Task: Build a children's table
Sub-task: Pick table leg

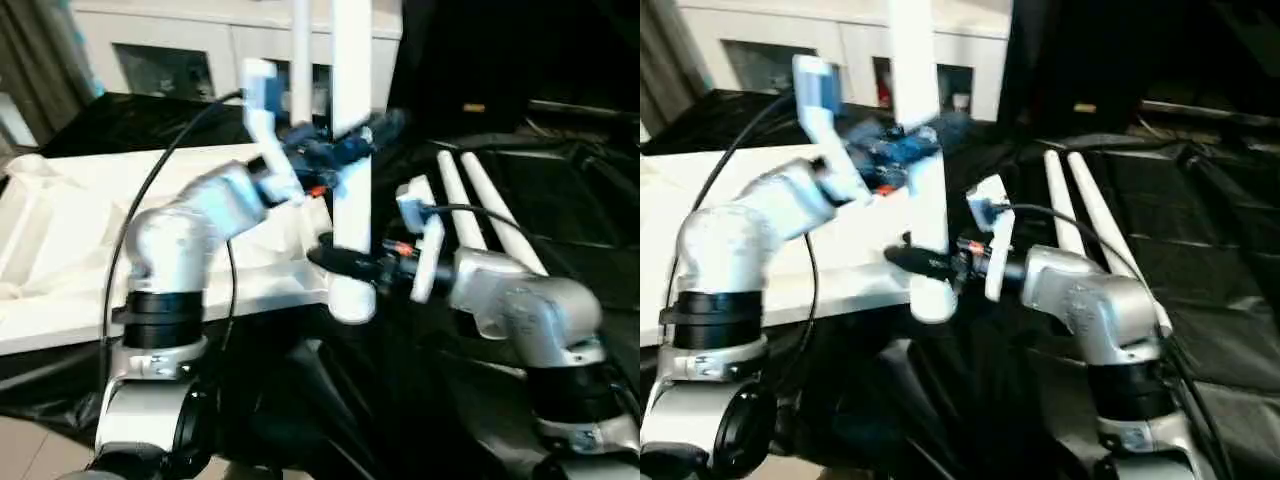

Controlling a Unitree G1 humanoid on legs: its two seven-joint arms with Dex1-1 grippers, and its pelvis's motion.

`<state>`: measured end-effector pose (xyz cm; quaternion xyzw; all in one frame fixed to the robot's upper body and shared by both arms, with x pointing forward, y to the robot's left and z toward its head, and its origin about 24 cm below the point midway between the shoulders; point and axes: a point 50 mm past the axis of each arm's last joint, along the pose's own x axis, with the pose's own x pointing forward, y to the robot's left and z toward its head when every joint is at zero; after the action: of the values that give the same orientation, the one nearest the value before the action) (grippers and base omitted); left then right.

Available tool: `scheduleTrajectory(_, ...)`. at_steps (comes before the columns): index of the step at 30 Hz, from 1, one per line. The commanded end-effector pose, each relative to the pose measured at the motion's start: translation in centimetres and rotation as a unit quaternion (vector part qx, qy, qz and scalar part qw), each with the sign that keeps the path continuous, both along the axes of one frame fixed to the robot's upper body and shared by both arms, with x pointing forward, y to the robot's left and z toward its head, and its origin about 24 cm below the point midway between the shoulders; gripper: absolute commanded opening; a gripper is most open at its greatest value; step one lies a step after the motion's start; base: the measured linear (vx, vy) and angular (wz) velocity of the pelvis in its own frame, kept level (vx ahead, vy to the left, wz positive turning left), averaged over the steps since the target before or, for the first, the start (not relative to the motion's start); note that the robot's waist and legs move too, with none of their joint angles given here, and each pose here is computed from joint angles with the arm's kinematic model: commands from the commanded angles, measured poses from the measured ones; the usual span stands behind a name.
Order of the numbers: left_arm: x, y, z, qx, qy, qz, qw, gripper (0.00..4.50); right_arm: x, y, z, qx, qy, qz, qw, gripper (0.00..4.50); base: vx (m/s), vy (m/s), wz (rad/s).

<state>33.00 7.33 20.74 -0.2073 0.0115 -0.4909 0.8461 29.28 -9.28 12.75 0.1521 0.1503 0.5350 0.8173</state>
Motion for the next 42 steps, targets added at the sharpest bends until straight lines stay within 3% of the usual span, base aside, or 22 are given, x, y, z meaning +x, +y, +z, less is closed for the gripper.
scheduleTrajectory(1, 1.0, -0.3, -1.7, 0.068, 0.039, 0.104, 0.991, 2.95, 1.0, -0.2, 0.6, 0.000, -0.024, -0.058, 0.998, 1.96, 0.000, 0.000, 0.00)
scheduleTrajectory(8, 1.8, -1.0, -2.6, 0.067, 0.078, 0.197, 0.975, 2.62, 1.5, 0.1, 0.5, -0.026, -0.029, -0.097, 0.995, 1.93, 0.000, 0.000, 0.00)
scheduleTrajectory(10, 1.9, -1.0, -2.6, 0.065, 0.079, 0.206, 0.973, 2.28, 1.5, 0.1, 0.5, -0.029, -0.031, -0.098, 0.994, 1.93, 0.000, 0.000, 0.00)
scheduleTrajectory(14, 2.1, -0.8, -2.2, 0.063, 0.072, 0.226, 0.969, 2.19, 1.7, 0.3, 0.6, -0.040, -0.045, -0.107, 0.992, 1.93, 0.000, 0.000, 0.00)
scheduleTrajectory(16, 2.1, -0.8, -1.8, 0.055, 0.063, 0.220, 0.972, 1.92, 1.7, 0.3, 0.7, -0.042, -0.051, -0.106, 0.992, 1.93, 0.000, 0.000, 0.00)
scheduleTrajectory(18, 1.9, -0.8, -1.4, 0.051, 0.045, 0.200, 0.977, 1.90, 1.5, 0.5, 0.8, -0.019, -0.040, -0.084, 0.995, 2.62, 0.000, 0.000, 0.00)
scheduleTrajectory(21, 0.9, -1.1, -0.4, 0.017, 0.003, 0.103, 0.995, 1.86, 0.7, 0.2, 0.8, 0.007, -0.027, -0.027, 0.999, 2.73, 0.000, 0.000, 0.00)
scheduleTrajectory(27, -0.7, -1.4, 0.4, -0.037, -0.021, -0.025, 0.999, 1.86, -1.0, -0.5, 0.8, 0.041, -0.014, 0.060, 0.997, 3.09, 0.000, 0.000, 0.00)
scheduleTrajectory(28, -1.4, -1.3, 0.9, -0.076, -0.027, -0.078, 0.994, 1.86, -1.4, -0.8, 0.6, 0.041, -0.007, 0.081, 0.996, 3.09, 0.000, 0.000, 0.00)
scheduleTrajectory(30, -1.4, -1.3, 0.9, -0.076, -0.027, -0.078, 0.994, 1.86, -1.4, -0.8, 0.6, 0.041, -0.007, 0.081, 0.996, 3.09, 0.000, 0.000, 0.00)
scheduleTrajectory(31, -2.1, -0.9, 1.4, -0.121, -0.028, -0.142, 0.982, 1.86, -1.6, -1.1, 0.5, 0.044, 0.006, 0.098, 0.994, 3.09, 0.000, 0.000, 0.00)
scheduleTrajectory(34, -3.4, -0.6, 1.9, -0.154, -0.034, -0.227, 0.961, 1.85, -2.0, -1.4, 0.6, 0.052, 0.019, 0.116, 0.992, 2.83, 0.000, 0.000, 0.00)
scheduleTrajectory(42, -3.8, -0.5, 2.0, -0.161, -0.038, -0.246, 0.955, 1.85, -2.0, -1.5, 0.6, 0.052, 0.022, 0.121, 0.991, 2.74, 0.000, 0.000, 0.00)
